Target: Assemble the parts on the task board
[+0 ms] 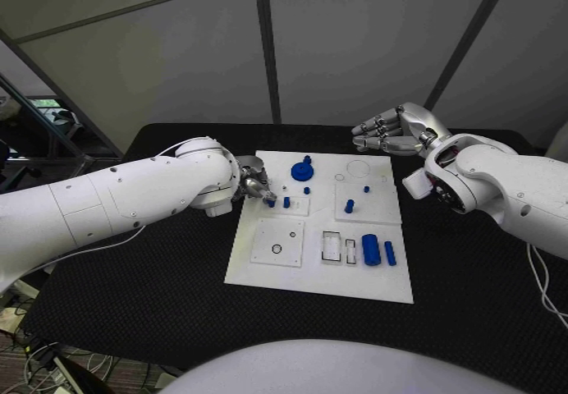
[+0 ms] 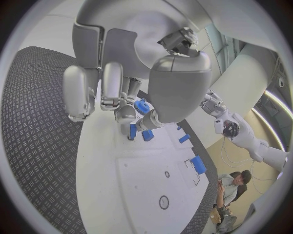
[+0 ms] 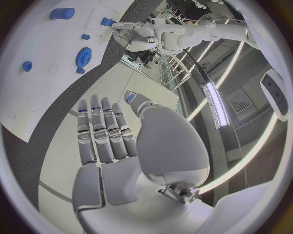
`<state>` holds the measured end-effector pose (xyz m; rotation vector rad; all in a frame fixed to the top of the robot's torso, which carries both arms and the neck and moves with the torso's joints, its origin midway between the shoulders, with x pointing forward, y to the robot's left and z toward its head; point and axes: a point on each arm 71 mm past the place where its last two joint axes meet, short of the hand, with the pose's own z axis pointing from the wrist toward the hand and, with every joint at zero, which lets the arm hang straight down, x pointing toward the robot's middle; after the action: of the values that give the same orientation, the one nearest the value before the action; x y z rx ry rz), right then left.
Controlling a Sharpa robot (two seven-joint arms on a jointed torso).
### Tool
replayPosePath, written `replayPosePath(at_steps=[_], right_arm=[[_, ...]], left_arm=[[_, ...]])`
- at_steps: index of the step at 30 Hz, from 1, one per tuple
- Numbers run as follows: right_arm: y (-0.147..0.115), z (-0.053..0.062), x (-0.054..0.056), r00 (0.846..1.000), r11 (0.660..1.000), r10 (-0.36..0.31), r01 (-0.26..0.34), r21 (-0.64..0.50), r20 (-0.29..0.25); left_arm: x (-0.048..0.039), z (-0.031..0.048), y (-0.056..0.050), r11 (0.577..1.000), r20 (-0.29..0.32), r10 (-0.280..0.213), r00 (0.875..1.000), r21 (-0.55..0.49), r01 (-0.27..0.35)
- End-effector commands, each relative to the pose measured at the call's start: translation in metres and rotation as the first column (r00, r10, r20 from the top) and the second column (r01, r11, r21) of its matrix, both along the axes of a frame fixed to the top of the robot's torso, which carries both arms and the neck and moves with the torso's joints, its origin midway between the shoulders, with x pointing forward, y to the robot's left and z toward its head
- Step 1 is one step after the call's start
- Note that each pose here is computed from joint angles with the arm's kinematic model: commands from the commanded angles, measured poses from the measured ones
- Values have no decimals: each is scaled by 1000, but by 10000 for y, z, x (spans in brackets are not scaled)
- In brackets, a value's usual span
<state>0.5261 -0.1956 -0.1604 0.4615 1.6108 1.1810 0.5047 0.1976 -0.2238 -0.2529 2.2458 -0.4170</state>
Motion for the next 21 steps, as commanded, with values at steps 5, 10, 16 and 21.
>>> replayPosePath(at_steps=[5, 10, 16, 21], right_arm=[[10, 10, -2, 1000, 1000, 10, -10, -1, 2], [4, 10, -2, 1000, 1000, 9, -9, -2, 2], [5, 10, -2, 1000, 1000, 10, -10, -2, 2], [2, 9, -1, 1000, 1000, 9, -9, -2, 1]], left_arm=[[-16, -30, -35, 999, -9, -22, 1000, 25, 22], [-21, -33, -26, 999, -10, -25, 1000, 32, 26], [-20, -36, 4, 999, -9, -24, 1000, 41, 24], [-21, -37, 23, 999, -9, -23, 1000, 47, 23]])
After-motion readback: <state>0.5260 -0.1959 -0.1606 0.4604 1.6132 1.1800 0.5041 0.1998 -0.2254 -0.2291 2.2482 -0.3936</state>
